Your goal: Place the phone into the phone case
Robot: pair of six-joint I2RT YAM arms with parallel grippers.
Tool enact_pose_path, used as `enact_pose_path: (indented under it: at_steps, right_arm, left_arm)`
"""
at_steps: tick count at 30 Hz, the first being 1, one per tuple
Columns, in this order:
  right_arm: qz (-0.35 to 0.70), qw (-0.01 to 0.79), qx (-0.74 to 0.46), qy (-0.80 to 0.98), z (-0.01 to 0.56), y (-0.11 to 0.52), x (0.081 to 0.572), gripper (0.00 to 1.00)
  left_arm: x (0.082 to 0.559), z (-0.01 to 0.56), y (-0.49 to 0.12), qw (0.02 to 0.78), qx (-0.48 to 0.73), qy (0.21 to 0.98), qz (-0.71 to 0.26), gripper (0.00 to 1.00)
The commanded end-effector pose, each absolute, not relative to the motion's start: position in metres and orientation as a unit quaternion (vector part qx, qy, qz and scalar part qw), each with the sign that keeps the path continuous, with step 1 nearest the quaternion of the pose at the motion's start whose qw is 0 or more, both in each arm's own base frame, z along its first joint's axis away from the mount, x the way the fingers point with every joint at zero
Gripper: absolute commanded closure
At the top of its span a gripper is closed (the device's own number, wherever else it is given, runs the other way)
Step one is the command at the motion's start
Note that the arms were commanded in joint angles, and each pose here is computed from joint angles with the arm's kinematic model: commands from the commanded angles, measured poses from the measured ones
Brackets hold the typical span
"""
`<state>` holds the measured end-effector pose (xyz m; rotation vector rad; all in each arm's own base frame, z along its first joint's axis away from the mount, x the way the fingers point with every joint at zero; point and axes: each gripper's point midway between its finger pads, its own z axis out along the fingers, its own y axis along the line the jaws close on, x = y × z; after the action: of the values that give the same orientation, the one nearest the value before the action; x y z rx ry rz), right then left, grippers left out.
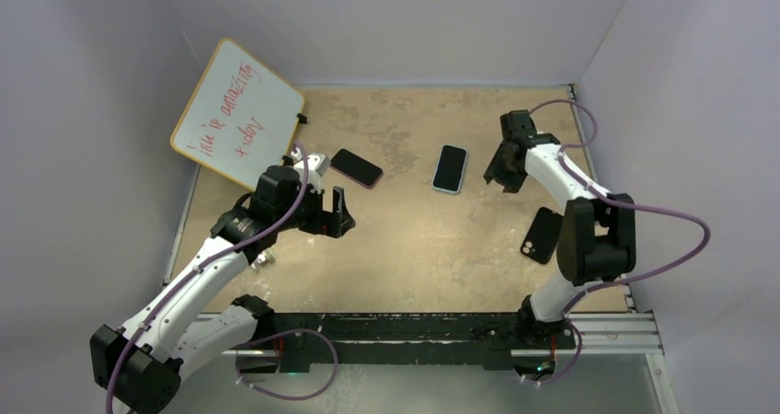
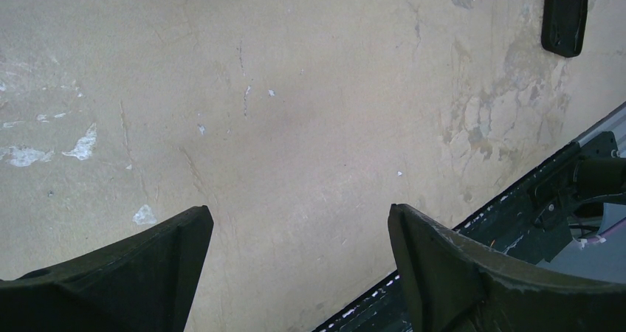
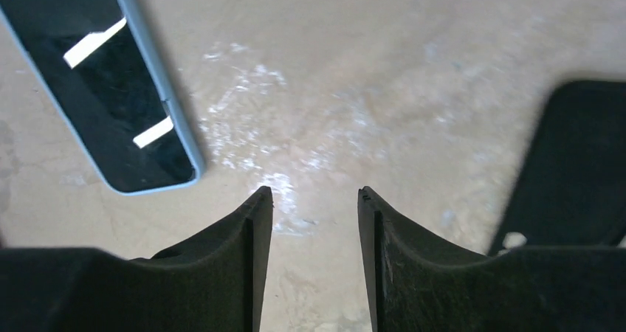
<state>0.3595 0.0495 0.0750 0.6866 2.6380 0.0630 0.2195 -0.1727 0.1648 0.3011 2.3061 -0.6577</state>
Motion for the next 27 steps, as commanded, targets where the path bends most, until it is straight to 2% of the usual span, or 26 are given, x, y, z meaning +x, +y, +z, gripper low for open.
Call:
enact_pose_path:
  at_steps: [1,10,27]
  right_arm:
    - [-0.083,0.222,0.323,0.916,0.095,0.004,0.321,0.52]
    - [-0.136,0.228,0.365,0.893,0.081,-0.023,0.288,0.52]
    - [-0.124,0.223,0.391,0.884,0.043,-0.045,0.264,0.6]
  left_arm:
    - [0.224,0.182,-0.174,0.38,0.128,0.879,-0.26,0.06]
    - [0.224,0.185,-0.173,0.386,0.127,0.876,-0.261,0.06]
    - [0.222,0.189,-0.172,0.393,0.125,0.872,-0.264,0.06]
